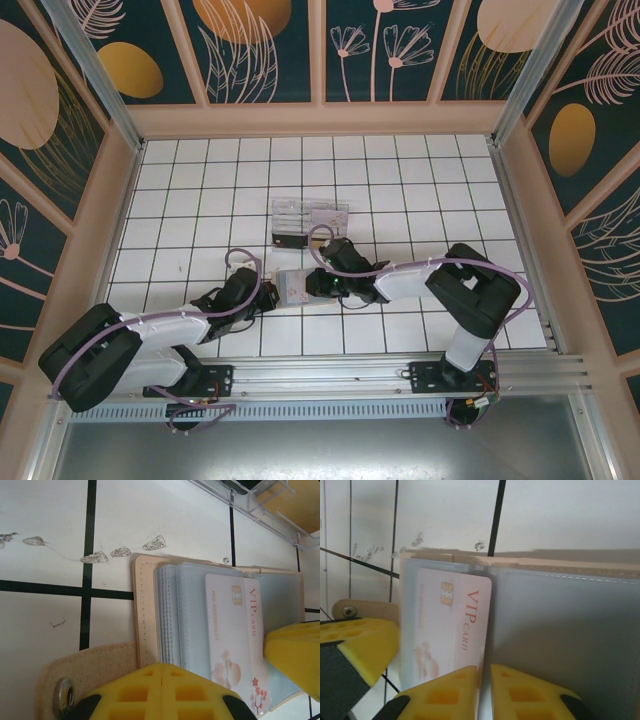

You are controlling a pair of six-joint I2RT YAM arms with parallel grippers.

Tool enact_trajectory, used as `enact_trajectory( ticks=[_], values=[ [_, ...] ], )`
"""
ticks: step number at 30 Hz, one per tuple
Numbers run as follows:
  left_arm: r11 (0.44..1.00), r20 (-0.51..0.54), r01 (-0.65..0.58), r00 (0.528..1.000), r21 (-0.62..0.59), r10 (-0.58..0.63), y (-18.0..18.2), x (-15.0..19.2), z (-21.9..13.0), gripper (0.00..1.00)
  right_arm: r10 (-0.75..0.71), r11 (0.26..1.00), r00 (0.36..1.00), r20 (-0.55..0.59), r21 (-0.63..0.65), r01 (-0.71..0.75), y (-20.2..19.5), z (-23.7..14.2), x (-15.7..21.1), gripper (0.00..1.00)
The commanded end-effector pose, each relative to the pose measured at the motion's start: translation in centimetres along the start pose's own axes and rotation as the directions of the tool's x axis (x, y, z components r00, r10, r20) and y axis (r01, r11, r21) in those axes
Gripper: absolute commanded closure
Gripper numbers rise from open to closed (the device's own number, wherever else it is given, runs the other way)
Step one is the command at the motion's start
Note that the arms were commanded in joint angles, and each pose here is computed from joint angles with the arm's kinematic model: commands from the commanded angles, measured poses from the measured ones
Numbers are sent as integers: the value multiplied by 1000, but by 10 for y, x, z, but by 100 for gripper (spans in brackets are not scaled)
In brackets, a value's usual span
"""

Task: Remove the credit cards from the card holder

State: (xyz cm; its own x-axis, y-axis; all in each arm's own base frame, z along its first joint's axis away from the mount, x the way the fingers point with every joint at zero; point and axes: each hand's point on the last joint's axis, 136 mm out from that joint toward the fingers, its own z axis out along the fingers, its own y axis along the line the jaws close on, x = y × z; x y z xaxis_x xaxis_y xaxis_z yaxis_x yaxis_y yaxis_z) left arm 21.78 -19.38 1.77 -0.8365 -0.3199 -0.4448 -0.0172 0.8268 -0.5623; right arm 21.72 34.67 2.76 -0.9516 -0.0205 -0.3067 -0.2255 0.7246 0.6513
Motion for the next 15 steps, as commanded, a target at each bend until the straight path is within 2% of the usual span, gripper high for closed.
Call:
enact_trajectory(
  ticks=[1,9,15],
  values=[
    [999,-23,-1,1000,-35,0,11,7,1,100,4,999,1000,-13,-39,-5,7,3,-1,79],
    [1000,-35,-1,999,-31,0,11,9,2,100,23,998,999,-36,-64,-25,9,11,0,79],
    [999,-41,-3,999,-33,1,12,10,3,100,36,998,999,-30,-54,-38,5,10,-1,94]
  ],
)
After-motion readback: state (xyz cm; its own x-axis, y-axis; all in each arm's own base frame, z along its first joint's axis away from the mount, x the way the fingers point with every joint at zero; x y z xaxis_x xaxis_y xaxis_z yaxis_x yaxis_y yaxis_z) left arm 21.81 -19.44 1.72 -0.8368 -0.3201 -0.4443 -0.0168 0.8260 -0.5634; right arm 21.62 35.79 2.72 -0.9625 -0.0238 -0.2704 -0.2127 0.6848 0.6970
